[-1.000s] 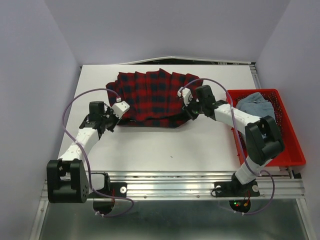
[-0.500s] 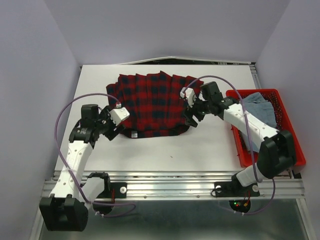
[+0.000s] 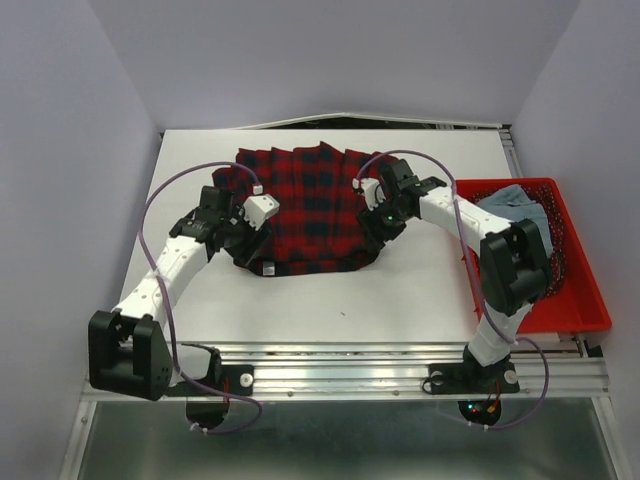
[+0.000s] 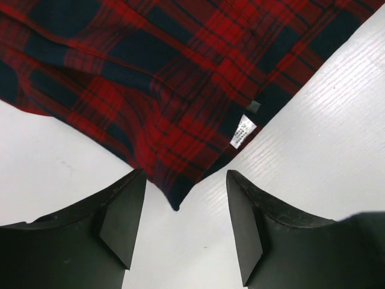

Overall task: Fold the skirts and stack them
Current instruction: Flatten the skirt out

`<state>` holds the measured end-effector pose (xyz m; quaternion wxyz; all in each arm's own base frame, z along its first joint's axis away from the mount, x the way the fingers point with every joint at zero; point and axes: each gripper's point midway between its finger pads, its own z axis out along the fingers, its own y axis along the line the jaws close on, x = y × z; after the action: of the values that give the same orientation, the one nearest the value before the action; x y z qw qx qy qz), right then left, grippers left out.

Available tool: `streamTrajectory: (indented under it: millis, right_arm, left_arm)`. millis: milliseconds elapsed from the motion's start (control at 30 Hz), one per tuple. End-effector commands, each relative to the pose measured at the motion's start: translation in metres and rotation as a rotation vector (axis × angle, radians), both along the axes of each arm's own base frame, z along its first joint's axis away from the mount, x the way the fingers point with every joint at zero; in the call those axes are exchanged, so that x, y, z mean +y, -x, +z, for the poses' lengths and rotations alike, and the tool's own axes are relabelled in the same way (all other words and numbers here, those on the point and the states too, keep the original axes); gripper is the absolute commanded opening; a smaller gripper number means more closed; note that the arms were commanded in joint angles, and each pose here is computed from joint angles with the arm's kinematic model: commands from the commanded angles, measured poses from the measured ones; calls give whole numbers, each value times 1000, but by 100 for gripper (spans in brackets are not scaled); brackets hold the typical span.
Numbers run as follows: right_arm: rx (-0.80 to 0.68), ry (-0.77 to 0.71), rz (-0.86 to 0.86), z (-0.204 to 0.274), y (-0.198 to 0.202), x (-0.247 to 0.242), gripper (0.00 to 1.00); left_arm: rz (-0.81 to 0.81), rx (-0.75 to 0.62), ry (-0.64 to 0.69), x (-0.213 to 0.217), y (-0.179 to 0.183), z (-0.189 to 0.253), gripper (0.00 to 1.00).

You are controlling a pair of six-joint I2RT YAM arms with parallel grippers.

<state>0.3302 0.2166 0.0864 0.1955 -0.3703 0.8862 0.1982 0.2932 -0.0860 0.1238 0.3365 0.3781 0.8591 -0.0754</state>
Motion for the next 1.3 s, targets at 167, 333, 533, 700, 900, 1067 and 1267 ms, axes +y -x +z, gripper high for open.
streamTrajectory:
  millis: [167,333,533,700,900,1067,1267]
  right_arm:
    - [117,101,-94,-37,19,-19,61]
    - [150,193,-69,-68,27,-35,43]
    - [122,223,-63,-74,28,-43,1]
    - [114,161,-26,-58,40,-34,1]
    - [91,166,-21,-54,36,-35,1]
    - [-173,310,-76,-41,-18,-59,1]
    - [-381,454,-228,-29,-125,-99,1]
  left_arm:
    - [156,71,32,-16,-24,-11,66]
    - [150,99,-44,-6,-21,-30,46]
    - [142,88,-117,10,-6,-29,0]
    - [-23,70,-184,18,27,-27,0]
    - [33,-26,-173,28,22,-5,32]
    - [229,-19,-27,42,-23,11,43]
    - [366,-72,150,58,-90,50,43]
